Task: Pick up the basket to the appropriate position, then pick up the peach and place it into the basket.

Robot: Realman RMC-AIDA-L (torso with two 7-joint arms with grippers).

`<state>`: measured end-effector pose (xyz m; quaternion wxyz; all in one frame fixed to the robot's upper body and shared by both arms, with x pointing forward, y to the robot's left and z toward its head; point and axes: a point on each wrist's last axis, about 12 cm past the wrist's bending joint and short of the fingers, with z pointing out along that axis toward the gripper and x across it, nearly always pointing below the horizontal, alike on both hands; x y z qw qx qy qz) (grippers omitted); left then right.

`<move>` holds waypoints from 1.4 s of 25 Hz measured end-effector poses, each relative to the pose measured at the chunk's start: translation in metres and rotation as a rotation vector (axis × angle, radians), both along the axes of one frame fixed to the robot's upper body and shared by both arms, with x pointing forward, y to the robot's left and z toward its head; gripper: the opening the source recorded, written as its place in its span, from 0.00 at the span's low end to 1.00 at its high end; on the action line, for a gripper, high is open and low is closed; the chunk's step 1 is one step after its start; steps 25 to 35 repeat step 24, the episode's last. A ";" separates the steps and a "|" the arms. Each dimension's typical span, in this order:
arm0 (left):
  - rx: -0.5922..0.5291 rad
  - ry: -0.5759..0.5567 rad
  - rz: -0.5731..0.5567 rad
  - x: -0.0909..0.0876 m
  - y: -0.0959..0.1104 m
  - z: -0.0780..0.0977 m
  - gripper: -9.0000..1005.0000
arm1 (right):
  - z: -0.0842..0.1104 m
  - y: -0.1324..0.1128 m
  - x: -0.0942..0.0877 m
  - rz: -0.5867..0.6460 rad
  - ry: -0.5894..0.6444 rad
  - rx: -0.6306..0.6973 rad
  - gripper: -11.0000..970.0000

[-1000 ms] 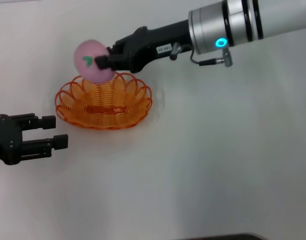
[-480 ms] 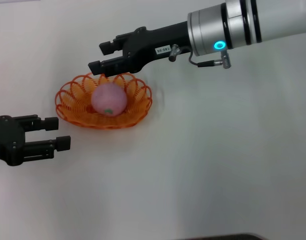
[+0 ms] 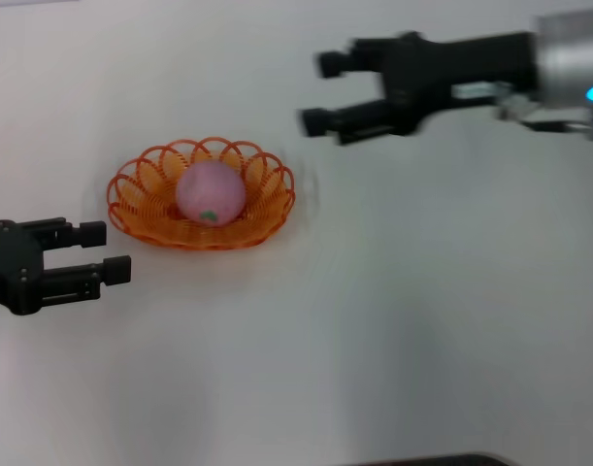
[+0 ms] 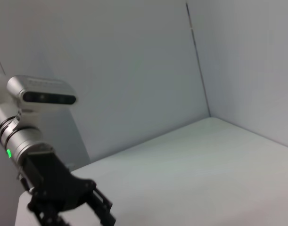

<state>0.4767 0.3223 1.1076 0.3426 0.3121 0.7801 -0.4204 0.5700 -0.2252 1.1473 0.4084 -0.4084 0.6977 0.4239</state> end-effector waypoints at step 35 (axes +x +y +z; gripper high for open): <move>0.026 -0.015 0.047 0.007 0.004 0.002 0.70 | -0.015 -0.093 -0.050 -0.063 0.149 -0.144 0.98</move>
